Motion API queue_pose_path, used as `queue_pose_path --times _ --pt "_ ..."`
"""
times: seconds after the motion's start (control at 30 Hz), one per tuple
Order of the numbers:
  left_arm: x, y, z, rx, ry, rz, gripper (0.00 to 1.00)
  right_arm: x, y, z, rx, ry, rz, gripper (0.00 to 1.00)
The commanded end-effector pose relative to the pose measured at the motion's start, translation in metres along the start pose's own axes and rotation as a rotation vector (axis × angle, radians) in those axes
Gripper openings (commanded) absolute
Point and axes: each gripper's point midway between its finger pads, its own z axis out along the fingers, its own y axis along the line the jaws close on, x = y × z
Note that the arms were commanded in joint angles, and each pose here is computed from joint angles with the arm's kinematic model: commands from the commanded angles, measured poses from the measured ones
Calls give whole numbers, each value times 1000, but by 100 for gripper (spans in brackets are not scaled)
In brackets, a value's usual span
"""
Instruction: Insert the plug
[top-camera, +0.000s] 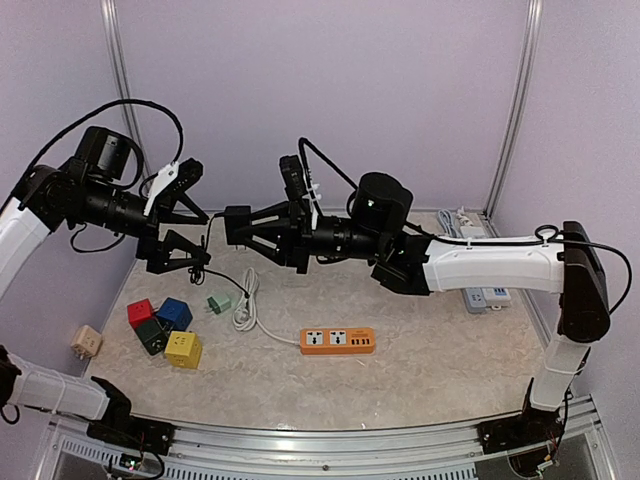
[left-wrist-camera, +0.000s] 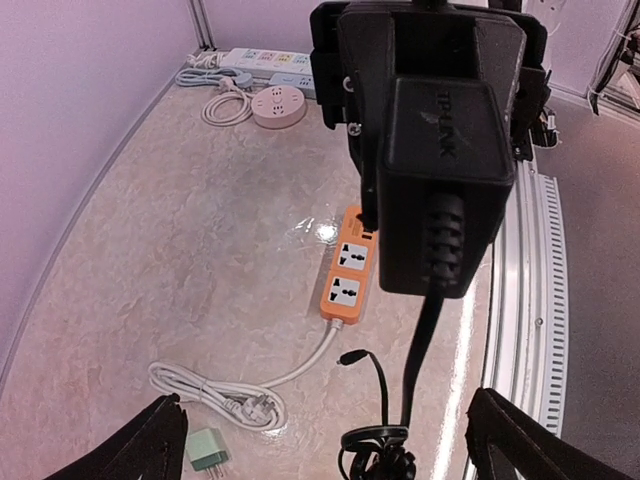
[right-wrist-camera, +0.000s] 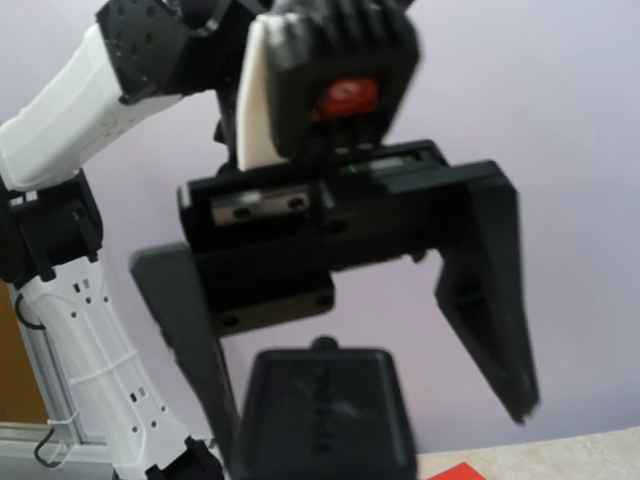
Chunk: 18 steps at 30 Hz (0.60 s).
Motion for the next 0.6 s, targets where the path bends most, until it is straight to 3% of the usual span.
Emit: queue_pose_path --times 0.0,0.1,0.2,0.47,0.57 --pt "4 -2 20 38 8 -12 95 -35 16 -2 -25 -63 -46 0" --pt "14 -4 28 45 32 -3 93 -39 19 -2 -35 -70 -49 0" --pt "22 -2 30 31 56 8 81 -39 20 -4 -34 -66 -51 0" --pt "10 -8 16 35 16 19 4 -30 17 -7 -10 -38 -44 0" --pt "8 -8 11 19 21 17 0 -25 14 -7 4 -12 -43 0"
